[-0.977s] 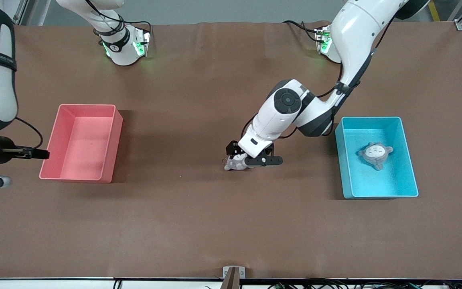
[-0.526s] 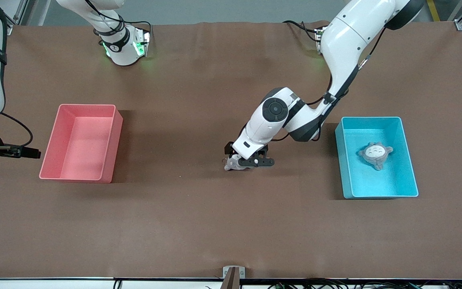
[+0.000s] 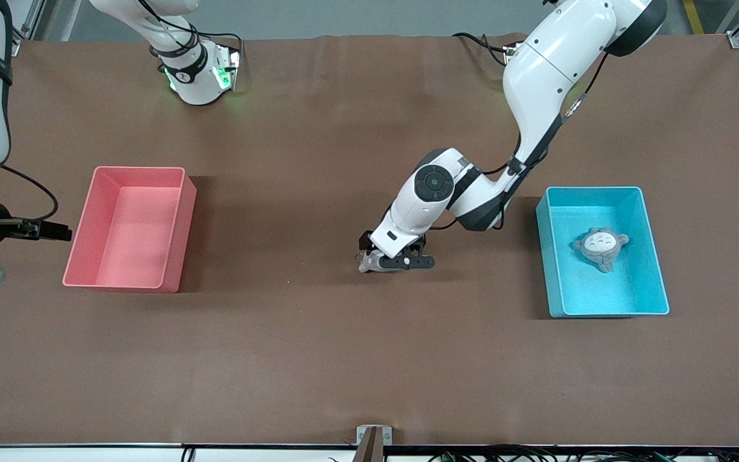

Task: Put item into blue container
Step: 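Grasp the second plush with the left gripper and lift it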

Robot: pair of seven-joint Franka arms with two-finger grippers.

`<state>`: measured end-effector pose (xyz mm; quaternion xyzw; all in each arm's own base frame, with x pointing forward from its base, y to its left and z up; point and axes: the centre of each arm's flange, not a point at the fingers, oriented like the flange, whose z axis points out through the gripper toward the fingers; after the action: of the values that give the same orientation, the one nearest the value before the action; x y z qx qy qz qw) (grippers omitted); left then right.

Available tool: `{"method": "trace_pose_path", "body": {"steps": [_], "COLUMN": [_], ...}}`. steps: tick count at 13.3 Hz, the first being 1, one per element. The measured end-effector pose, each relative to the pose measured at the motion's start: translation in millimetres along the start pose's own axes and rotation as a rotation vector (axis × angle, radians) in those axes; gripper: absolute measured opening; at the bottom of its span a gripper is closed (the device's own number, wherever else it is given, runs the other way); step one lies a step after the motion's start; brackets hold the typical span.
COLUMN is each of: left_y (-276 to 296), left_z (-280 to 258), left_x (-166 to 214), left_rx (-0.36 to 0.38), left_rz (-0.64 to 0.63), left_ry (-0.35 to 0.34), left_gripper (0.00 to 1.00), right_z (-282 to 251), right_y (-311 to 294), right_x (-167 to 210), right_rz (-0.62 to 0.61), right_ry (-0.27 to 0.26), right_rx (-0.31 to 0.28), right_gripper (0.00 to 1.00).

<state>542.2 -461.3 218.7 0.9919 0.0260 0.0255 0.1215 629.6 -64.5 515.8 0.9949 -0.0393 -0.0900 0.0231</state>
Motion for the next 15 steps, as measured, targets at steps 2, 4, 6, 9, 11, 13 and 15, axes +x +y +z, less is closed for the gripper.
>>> {"method": "trace_pose_path", "body": {"steps": [2,4,6,9,11,13,15], "left_y": [-1.6,-1.2,0.0,1.8,1.5,1.4,2.4], "left_z": [8.5,16.0,19.9,18.2,17.2,16.1,14.3], "left_x": [-2.8,-6.9,-9.8,-8.3,-6.4,-4.7,-3.2], "left_rx": [0.014,0.029,0.032,0.018,0.015,0.013,0.01], "left_rz": [0.005,0.014,0.018,0.018,0.017,0.016,0.014], "left_ry": [-0.004,-0.004,-0.007,0.006,0.012,0.016,0.02], "left_gripper": [1.0,1.0,1.0,0.82,0.7,0.53,0.33], "right_z": [-4.1,-6.8,-16.2,-33.6,-44.1,-51.8,-58.2], "right_y": [4.5,7.8,9.4,11.5,12.6,13.3,13.3], "right_x": [-21.1,-42.6,-62.9,-86.7,-95.8,-100.4,-104.6], "right_rz": [0.004,0.007,0.007,0.002,-0.009,-0.013,-0.014], "right_ry": [0.027,0.036,0.049,0.08,0.102,0.121,0.136], "right_rx": [0.008,0.015,0.022,0.028,0.029,0.028,0.028], "right_gripper": [1.0,1.0,1.0,1.0,1.0,1.0,1.0]}}
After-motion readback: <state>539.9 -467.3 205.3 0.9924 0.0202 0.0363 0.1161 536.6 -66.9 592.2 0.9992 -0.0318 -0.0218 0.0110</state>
